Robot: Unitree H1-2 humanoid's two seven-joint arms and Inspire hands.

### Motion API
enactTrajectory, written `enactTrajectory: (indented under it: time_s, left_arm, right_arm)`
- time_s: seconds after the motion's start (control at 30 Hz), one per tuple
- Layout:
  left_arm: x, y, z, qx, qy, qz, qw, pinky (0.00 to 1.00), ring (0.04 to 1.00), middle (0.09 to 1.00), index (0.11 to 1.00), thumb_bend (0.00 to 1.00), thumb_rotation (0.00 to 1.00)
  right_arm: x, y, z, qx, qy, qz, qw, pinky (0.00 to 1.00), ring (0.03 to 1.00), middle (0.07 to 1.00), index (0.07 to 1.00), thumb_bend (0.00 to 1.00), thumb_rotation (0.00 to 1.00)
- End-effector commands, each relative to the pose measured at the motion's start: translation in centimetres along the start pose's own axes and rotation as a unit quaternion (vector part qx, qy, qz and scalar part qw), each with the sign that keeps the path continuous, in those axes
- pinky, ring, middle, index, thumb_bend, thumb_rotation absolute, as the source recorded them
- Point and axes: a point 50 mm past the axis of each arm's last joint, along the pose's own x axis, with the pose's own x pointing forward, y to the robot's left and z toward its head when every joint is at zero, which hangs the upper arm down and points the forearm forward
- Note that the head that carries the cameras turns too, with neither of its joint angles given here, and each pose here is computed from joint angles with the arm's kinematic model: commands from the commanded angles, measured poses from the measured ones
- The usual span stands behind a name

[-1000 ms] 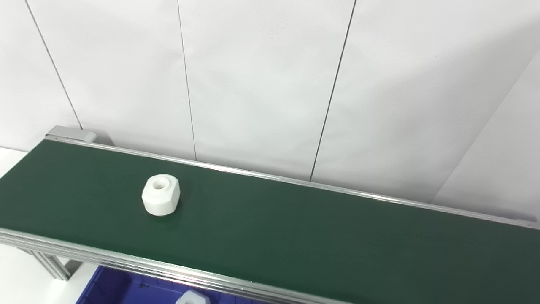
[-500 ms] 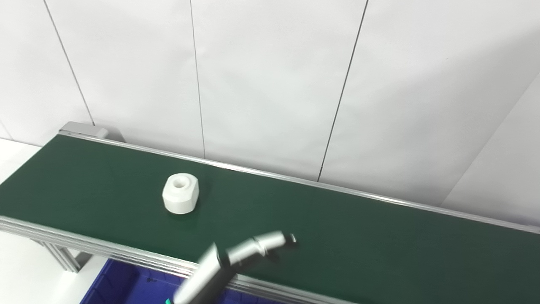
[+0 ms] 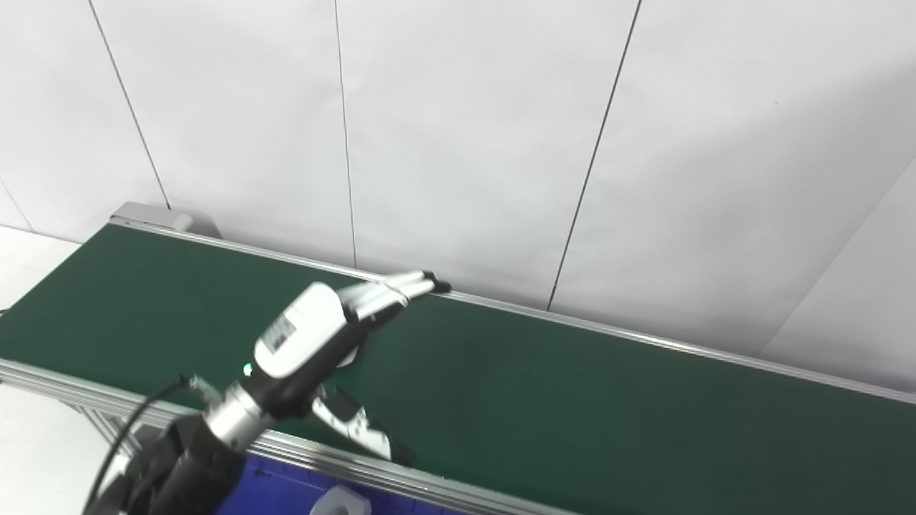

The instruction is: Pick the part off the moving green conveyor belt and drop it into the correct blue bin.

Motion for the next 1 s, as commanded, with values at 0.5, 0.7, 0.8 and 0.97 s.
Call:
enactTrajectory:
  time_s: [0.5, 0.7, 0.8, 0.97]
  left_arm:
    - [6.0, 1.3, -8.7, 0.132, 0.033, -0.113, 0.984, 0.76, 0.821, 0.846, 0.802, 1.0, 0.33]
    - [6.9, -0.8, -10.2, 0.13, 0.046, -0.146, 0.98, 0.73, 0.815, 0.847, 0.805, 1.0, 0.35]
    - [7.3, -2.2, -10.9, 0.129, 0.065, -0.153, 0.978, 0.72, 0.816, 0.842, 0.805, 1.0, 0.37]
    - [7.7, -4.4, -12.2, 0.118, 0.105, -0.157, 0.975, 0.71, 0.831, 0.852, 0.823, 1.0, 0.42]
  right_arm:
    - [0.3, 0.3, 0.9, -0.002, -0.036, 0.01, 0.999, 1.0, 0.991, 1.0, 1.0, 0.94, 0.94]
    - [0.3, 0.4, 1.1, 0.0, -0.039, 0.011, 0.999, 1.0, 0.983, 1.0, 1.0, 0.94, 0.93]
    - [0.4, 0.5, 1.2, 0.002, -0.04, 0.012, 0.999, 1.0, 0.978, 1.0, 1.0, 0.93, 0.92]
    - [0.3, 0.7, 1.3, 0.004, -0.042, 0.013, 0.999, 1.0, 0.975, 1.0, 1.0, 0.93, 0.92]
